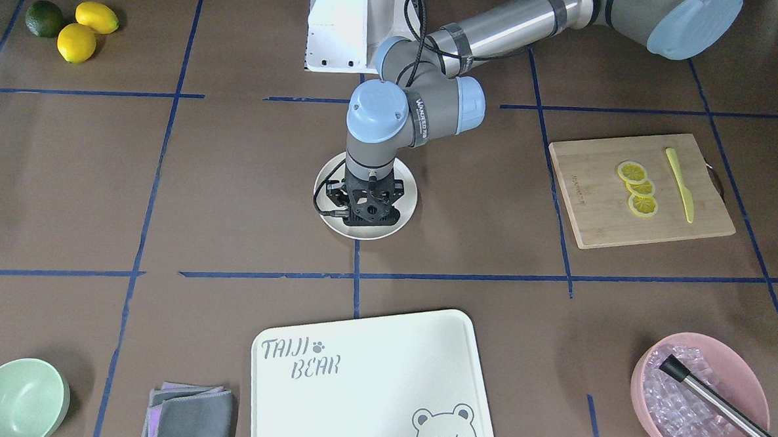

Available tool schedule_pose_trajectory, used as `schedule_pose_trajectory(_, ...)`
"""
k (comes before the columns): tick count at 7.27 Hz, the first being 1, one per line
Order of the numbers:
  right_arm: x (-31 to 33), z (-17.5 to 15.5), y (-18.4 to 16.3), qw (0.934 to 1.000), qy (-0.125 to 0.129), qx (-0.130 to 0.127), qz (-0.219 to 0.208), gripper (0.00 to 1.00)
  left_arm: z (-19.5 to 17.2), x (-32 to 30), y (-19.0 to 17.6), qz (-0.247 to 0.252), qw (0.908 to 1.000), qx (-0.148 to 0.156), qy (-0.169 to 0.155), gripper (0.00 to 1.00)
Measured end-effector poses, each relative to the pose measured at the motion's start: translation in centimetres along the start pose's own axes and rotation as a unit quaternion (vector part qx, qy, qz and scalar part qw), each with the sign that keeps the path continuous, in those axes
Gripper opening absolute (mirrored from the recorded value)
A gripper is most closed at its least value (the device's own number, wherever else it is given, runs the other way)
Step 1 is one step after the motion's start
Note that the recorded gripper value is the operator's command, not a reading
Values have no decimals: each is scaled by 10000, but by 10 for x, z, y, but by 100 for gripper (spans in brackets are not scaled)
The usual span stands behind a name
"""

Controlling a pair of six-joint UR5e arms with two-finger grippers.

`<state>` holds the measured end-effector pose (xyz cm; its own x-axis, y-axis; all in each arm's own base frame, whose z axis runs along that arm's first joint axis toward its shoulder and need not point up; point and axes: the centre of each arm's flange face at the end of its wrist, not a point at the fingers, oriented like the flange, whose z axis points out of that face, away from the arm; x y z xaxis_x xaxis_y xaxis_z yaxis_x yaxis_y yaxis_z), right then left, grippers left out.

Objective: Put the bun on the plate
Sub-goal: 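Carry the bun with the left gripper and lower it onto the plate, then open the left gripper and withdraw the left arm from the plate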

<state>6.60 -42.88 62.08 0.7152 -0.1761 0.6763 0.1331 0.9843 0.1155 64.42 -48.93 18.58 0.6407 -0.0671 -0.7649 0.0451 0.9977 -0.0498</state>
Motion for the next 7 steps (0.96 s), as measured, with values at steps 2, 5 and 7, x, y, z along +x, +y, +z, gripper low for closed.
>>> schedule_pose_trajectory(2,0,0,0,10000,-7,1,0,100,-12,2,-3,31,10000,28,59,100)
schedule_pose_trajectory(5,0,0,0,10000,-13,2,-20,100,-54,-41,-41,22,9999,17,161,100)
schedule_pose_trajectory(7,1,1,1,10000,0,-8,-6,100,-86,-172,-81,519,9985,-28,195,100)
